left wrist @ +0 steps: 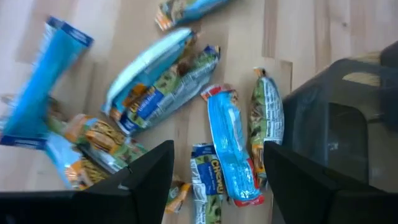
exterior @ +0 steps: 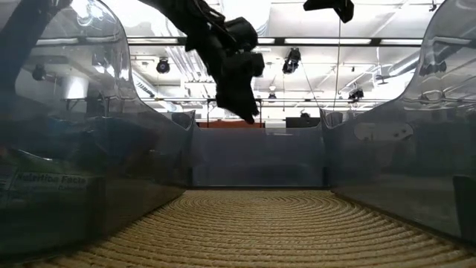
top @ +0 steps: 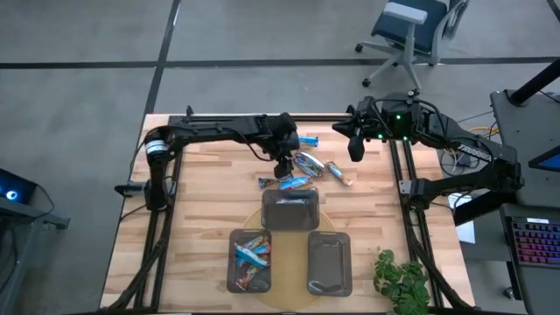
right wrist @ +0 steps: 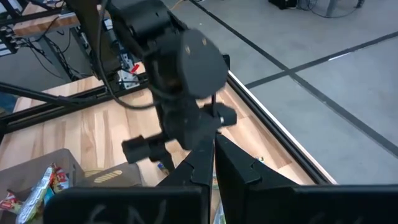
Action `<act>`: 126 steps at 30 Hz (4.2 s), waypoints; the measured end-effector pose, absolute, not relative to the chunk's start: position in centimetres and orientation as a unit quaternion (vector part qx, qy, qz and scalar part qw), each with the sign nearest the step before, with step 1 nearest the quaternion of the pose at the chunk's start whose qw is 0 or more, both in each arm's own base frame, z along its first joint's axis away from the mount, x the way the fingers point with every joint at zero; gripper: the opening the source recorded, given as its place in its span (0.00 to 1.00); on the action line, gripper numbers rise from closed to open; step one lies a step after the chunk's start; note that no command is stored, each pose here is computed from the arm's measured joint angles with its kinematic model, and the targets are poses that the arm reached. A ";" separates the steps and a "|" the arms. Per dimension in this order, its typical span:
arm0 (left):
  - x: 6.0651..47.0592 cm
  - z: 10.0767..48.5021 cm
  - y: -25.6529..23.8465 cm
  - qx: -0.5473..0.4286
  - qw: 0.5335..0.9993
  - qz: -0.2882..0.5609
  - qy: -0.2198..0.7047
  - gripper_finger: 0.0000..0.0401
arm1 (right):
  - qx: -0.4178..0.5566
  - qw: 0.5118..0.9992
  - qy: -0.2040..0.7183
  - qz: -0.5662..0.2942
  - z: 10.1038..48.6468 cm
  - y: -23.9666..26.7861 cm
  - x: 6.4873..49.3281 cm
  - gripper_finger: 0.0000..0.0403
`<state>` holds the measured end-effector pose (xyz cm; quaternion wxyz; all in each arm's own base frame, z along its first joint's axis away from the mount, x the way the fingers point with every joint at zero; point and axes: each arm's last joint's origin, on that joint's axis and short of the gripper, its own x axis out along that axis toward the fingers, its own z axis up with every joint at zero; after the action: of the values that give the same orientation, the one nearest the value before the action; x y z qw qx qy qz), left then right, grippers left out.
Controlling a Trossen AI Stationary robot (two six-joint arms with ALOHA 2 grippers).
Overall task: Pick and place Granola Bars by type
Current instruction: Put the red granola bar into the bottom left black bin
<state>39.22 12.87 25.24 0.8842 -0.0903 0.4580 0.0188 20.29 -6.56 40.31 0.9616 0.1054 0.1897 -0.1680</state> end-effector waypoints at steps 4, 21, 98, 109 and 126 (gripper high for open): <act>39.9 23.7 12.6 -0.103 0.876 0.004 0.472 0.57 | 0.105 0.962 0.190 -0.168 40.3 -6.6 20.3 0.02; 42.4 19.6 11.3 -0.130 0.868 -0.021 0.480 0.57 | 0.104 0.959 0.204 -0.167 40.1 -6.5 20.2 0.02; 43.5 15.7 11.3 -0.151 0.849 0.010 0.507 0.57 | 0.111 0.960 0.200 -0.164 40.2 -6.4 20.0 0.02; 43.4 15.6 11.2 -0.151 0.845 0.008 0.512 0.42 | 0.112 0.959 0.199 -0.164 40.2 -6.4 20.0 0.02; 43.3 15.5 11.2 -0.158 0.843 -0.004 0.514 0.26 | 0.113 0.959 0.199 -0.165 40.2 -6.4 20.0 0.02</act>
<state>43.34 11.19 15.46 0.8432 -0.1582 0.5138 -0.0042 20.02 -6.43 40.19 0.9593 0.1135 0.1993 -0.1648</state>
